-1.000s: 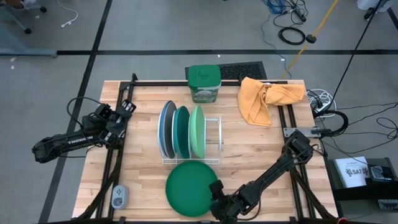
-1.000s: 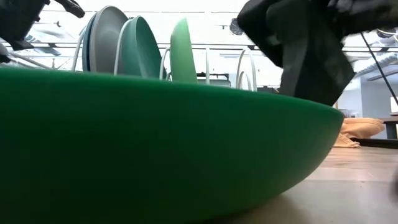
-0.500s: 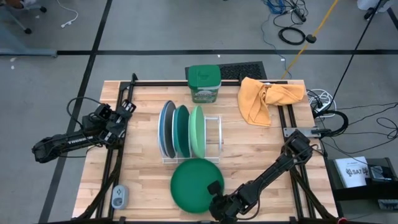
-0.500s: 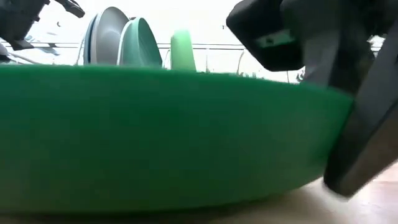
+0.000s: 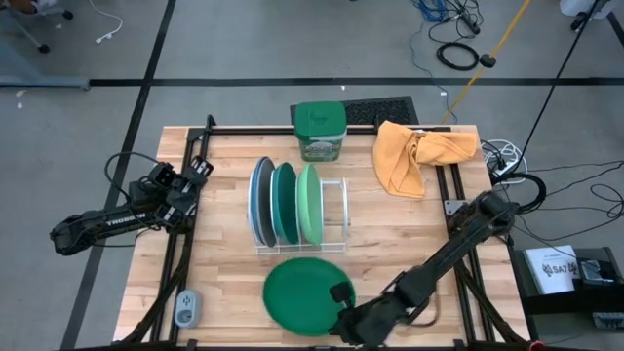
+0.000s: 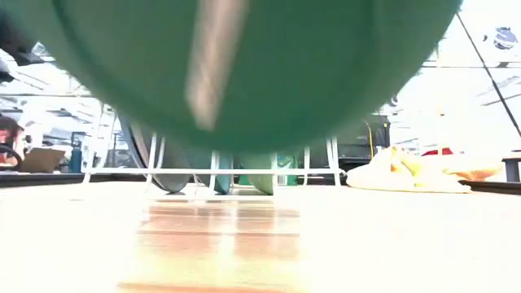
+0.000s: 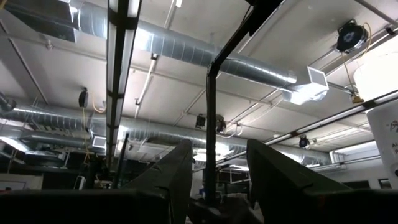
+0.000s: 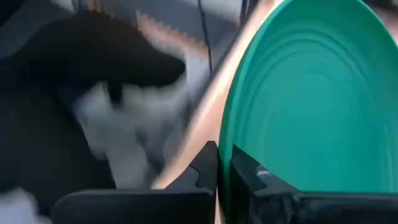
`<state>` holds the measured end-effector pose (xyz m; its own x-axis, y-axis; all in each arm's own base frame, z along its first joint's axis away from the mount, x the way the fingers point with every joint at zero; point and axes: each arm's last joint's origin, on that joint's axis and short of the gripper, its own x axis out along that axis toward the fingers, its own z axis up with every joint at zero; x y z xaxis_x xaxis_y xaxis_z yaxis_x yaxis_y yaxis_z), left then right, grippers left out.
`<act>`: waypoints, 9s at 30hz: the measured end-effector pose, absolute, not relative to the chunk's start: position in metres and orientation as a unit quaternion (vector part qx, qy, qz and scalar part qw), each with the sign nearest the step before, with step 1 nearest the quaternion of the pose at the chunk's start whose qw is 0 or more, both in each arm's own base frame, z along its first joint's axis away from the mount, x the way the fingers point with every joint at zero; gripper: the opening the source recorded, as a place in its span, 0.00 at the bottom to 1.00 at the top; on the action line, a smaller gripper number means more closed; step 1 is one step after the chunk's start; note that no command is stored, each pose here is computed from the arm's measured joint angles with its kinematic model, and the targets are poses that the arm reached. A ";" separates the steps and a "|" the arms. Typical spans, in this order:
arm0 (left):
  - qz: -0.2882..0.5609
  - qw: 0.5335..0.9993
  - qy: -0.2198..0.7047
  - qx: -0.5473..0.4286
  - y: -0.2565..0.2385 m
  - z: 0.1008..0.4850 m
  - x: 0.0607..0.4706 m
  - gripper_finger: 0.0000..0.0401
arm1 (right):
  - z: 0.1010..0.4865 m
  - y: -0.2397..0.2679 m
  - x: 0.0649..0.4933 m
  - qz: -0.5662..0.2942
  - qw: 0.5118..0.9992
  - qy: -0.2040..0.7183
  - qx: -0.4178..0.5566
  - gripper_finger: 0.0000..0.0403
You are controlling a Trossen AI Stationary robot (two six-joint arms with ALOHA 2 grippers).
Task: Sort dishes
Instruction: Put the dark green plate in the dish rack, then return to Home Position
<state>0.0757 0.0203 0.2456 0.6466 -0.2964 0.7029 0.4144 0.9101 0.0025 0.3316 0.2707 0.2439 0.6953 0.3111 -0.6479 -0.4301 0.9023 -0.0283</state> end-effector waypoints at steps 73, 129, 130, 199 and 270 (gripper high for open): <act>-0.193 0.903 -0.375 -0.082 0.021 0.246 0.076 0.38 | 0.201 0.115 0.321 -0.270 0.946 -0.091 0.156 0.00; -0.193 0.903 -0.375 -0.081 0.021 0.246 0.076 0.38 | 0.244 0.121 0.303 -0.237 0.958 -0.115 0.110 0.50; -0.193 0.903 -0.375 -0.082 0.021 0.246 0.076 0.38 | 0.242 0.119 0.304 -0.240 0.958 -0.109 0.112 0.51; 0.105 0.988 -0.116 -0.015 0.026 0.196 0.089 0.00 | 0.185 0.035 0.129 -0.072 0.994 -0.084 -0.011 0.00; 0.130 0.991 0.015 -0.019 0.003 0.167 0.101 0.00 | 0.196 0.000 0.095 -0.080 0.986 -0.146 0.017 0.02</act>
